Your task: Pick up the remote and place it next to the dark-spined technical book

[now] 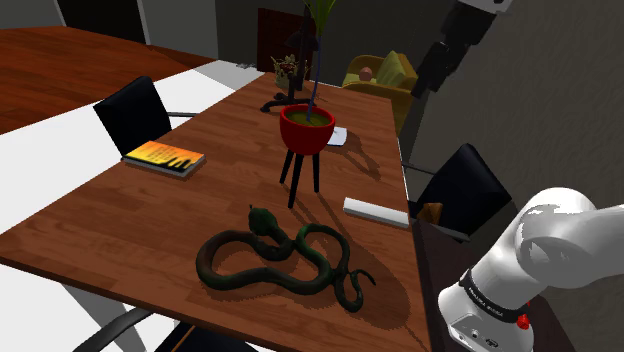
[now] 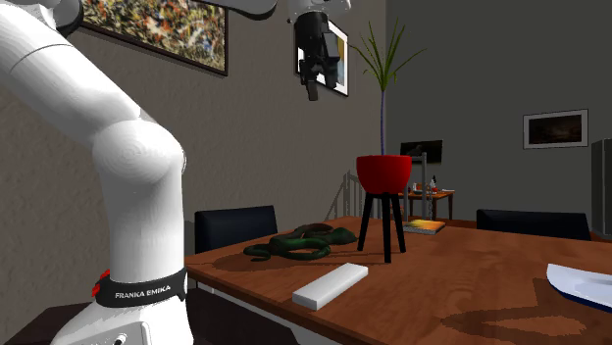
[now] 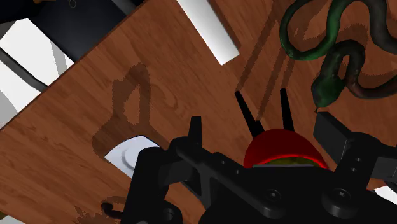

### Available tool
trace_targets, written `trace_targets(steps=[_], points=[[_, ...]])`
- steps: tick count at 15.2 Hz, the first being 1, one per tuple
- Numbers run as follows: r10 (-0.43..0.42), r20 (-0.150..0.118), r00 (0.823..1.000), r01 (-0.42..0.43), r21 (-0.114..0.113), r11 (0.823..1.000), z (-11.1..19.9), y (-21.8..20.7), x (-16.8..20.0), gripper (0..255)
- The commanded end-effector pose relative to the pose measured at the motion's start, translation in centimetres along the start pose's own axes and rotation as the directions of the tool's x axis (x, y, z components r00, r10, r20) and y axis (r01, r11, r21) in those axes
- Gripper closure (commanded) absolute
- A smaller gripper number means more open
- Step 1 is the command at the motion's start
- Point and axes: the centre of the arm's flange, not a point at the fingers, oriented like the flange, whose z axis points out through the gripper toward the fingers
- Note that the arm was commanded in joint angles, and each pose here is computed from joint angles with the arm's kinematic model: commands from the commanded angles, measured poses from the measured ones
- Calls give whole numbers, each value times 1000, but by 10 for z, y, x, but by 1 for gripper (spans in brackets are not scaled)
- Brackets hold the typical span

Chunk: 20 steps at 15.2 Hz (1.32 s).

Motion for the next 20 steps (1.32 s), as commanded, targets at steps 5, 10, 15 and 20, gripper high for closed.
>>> trace_targets(steps=[5, 10, 15, 20], points=[[-54, 22, 998, 54, 5, 999, 52, 6, -2, 0], [-121, 49, 991, 121, 12, 993, 118, 13, -6, 0], [-188, 76, 979, 187, 22, 982, 183, 21, -11, 0], [-254, 102, 962, 252, 33, 967, 248, 28, -17, 0]])
